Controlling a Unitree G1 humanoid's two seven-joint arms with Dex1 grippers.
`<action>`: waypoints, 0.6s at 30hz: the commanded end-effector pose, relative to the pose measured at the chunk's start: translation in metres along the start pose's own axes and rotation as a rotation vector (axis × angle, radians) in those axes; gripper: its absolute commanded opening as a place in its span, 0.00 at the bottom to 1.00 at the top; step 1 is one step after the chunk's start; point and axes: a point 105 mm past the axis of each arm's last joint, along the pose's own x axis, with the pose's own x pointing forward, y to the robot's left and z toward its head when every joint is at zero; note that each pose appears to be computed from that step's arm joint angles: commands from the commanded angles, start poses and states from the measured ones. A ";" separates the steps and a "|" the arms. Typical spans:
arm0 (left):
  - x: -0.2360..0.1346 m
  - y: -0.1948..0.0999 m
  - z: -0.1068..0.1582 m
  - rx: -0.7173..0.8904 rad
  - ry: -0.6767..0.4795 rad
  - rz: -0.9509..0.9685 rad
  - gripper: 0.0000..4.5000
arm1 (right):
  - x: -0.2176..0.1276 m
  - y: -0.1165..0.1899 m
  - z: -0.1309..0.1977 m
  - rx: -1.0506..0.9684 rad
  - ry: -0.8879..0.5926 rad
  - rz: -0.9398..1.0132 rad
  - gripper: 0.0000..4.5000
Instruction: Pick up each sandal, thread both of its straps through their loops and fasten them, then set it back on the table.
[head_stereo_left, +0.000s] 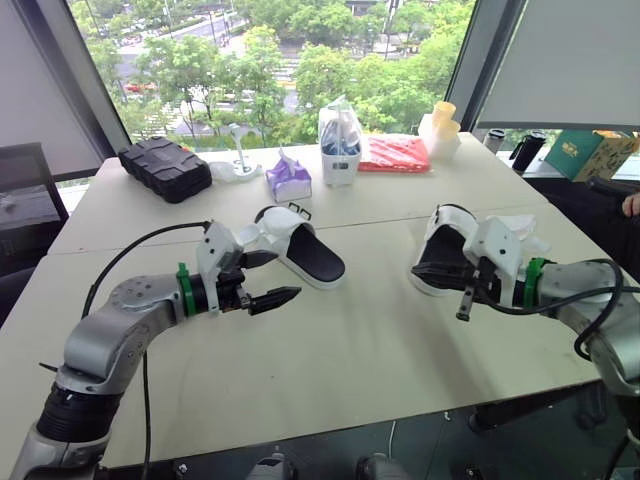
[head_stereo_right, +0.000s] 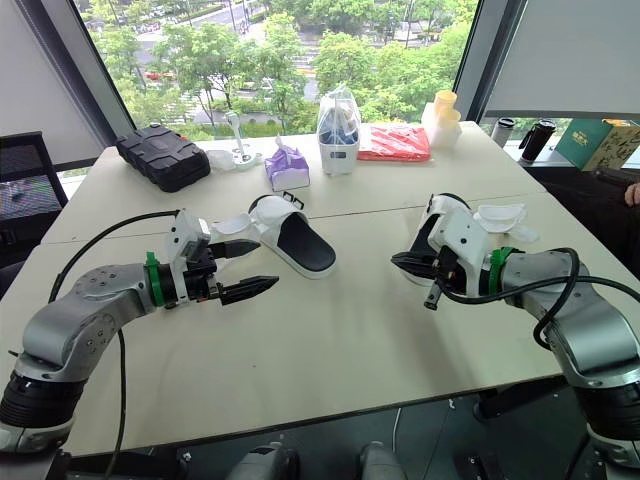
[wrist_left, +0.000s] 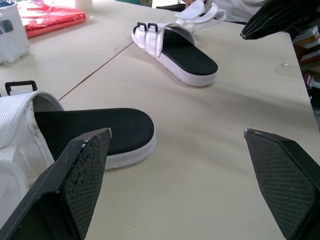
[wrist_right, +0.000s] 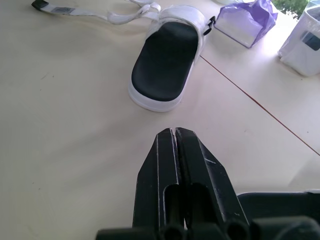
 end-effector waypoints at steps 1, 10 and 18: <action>-0.002 -0.001 0.017 0.047 -0.045 0.001 0.99 | -0.002 -0.003 0.008 -0.029 -0.024 -0.030 0.00; -0.001 -0.001 0.017 0.049 -0.046 -0.003 0.99 | -0.002 -0.002 0.007 -0.027 -0.023 -0.031 0.00; 0.000 -0.001 0.017 0.054 -0.048 -0.005 1.00 | -0.001 -0.019 0.001 -0.054 0.014 -0.132 0.12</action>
